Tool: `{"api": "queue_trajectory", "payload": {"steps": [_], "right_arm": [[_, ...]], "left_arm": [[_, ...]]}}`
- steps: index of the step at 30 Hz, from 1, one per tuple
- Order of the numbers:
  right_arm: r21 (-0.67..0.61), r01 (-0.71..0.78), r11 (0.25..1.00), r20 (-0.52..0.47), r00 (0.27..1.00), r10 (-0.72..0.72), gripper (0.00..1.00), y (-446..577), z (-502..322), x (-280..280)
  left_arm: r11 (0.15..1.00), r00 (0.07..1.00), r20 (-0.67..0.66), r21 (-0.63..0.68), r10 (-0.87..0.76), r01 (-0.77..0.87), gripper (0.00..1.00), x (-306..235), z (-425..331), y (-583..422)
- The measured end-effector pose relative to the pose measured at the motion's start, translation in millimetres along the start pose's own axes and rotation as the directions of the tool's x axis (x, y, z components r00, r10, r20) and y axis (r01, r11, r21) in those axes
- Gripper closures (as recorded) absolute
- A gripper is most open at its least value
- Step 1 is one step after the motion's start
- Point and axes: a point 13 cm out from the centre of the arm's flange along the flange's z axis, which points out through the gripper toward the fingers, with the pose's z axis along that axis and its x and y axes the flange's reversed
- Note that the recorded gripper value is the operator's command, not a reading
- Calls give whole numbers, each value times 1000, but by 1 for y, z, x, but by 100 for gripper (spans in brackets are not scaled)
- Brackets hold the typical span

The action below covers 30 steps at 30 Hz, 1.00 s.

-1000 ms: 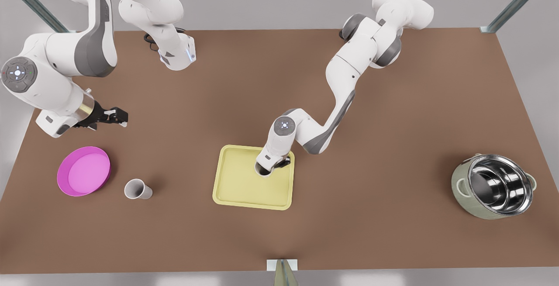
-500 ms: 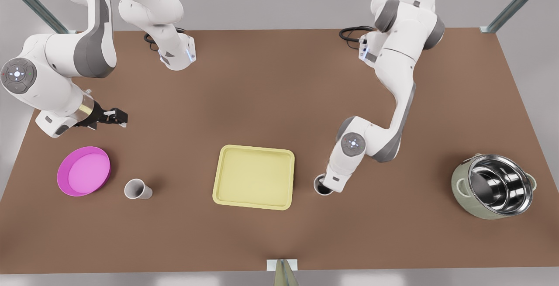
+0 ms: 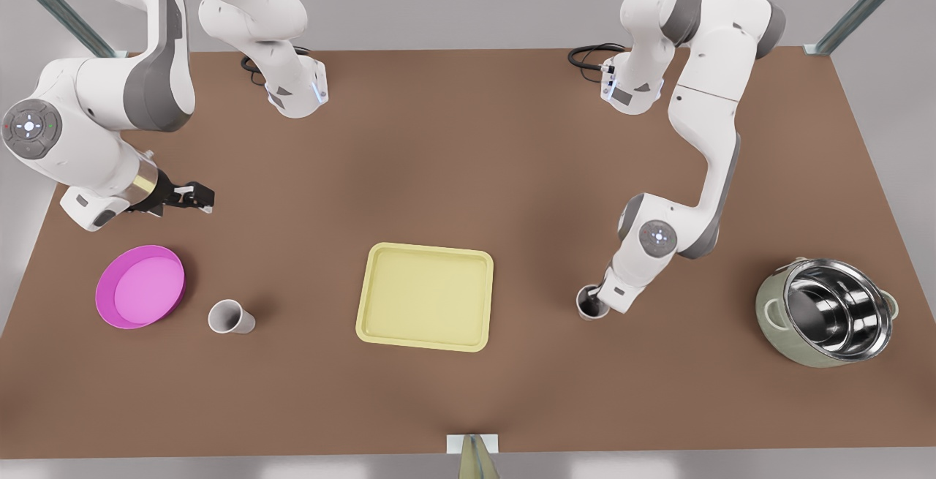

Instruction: Use the left arm to pick up the white IKEA cup from the tray and place it on the middle-left position; use the right arm to pick up the white IKEA cup from the tray and place it on the middle-right position

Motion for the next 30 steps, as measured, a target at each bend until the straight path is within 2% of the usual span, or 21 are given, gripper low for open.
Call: {"api": "queue_trajectory", "payload": {"steps": [2, 10, 13, 16, 19, 25, 30], "right_arm": [[-4, -2, 1000, 1, 1000, 2, 0, 0, 0, 0], [-32, -7, 999, -2, 1000, 7, 0, 5, -2, 2], [-34, -7, 999, -3, 1000, 7, 0, 6, -2, 2], [-35, -8, 999, -3, 1000, 7, 0, 6, -2, 2], [-35, -8, 999, -3, 1000, 8, 0, 6, -1, 2], [-36, -10, 999, -5, 1000, 10, 0, 6, -1, 3], [-37, -12, 999, -8, 1000, 11, 0, 5, -1, 3]], "left_arm": [[1000, 999, 23, 16, 26, -27, 0, -5, -3, -4], [986, 985, 78, 42, 156, -160, 0, -22, -17, -9], [975, 963, 154, -9, 220, -222, 0, -80, -107, -17], [963, 952, 150, -58, 268, -262, 0, -85, -202, -22], [972, 964, 122, -40, 236, -233, 0, -90, -273, -15], [967, 970, -63, -84, 234, -239, 0, -12, -352, 30], [964, 955, -189, -94, 227, -248, 0, 31, -359, 58]]}}
